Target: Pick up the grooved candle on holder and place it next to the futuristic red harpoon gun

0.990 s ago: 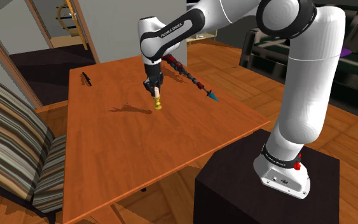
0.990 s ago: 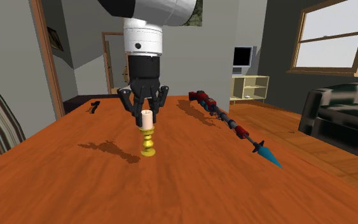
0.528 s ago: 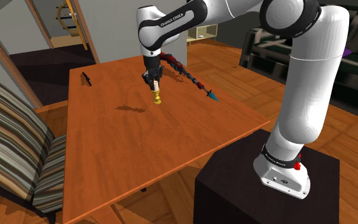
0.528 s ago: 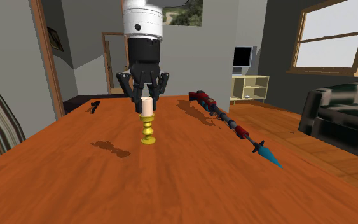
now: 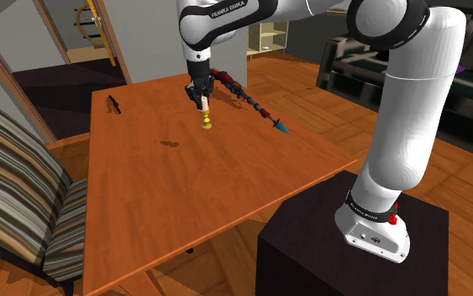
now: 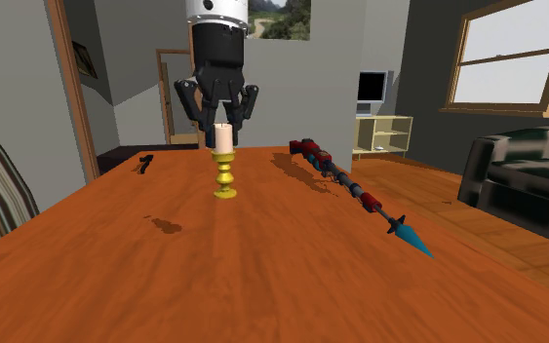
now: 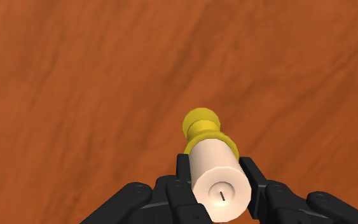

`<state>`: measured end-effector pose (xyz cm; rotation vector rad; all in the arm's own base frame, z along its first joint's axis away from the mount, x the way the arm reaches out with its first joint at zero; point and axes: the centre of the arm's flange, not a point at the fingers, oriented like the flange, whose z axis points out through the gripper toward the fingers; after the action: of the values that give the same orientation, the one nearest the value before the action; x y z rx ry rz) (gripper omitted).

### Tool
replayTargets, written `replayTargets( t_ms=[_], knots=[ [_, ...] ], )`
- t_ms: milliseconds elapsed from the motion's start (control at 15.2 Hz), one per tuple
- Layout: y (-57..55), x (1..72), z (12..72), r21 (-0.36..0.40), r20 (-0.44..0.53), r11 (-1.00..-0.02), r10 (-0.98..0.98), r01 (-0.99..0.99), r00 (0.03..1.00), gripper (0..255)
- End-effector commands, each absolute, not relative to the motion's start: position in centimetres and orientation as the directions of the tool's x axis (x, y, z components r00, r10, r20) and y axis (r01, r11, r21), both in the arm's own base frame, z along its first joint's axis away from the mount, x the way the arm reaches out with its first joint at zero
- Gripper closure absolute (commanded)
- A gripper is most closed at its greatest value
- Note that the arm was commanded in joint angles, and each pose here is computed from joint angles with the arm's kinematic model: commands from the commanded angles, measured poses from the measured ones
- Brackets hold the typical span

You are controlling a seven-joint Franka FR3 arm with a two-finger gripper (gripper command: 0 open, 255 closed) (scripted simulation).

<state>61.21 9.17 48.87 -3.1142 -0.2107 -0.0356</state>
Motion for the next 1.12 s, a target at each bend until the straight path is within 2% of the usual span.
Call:
replayTargets(
  t_ms=[0, 858, 1056],
  knots=[
    [9.2, 61.2, 49.9, -0.019, 0.024, -0.991, 0.134, 0.135, 0.991, 255],
    [9.2, 61.2, 56.4, -0.019, 0.024, -0.991, 0.134, 0.135, 0.991, 255],
    [5.6, 59.4, 56.4, -0.019, 0.024, -0.991, 0.134, 0.135, 0.991, 255]
  ],
)
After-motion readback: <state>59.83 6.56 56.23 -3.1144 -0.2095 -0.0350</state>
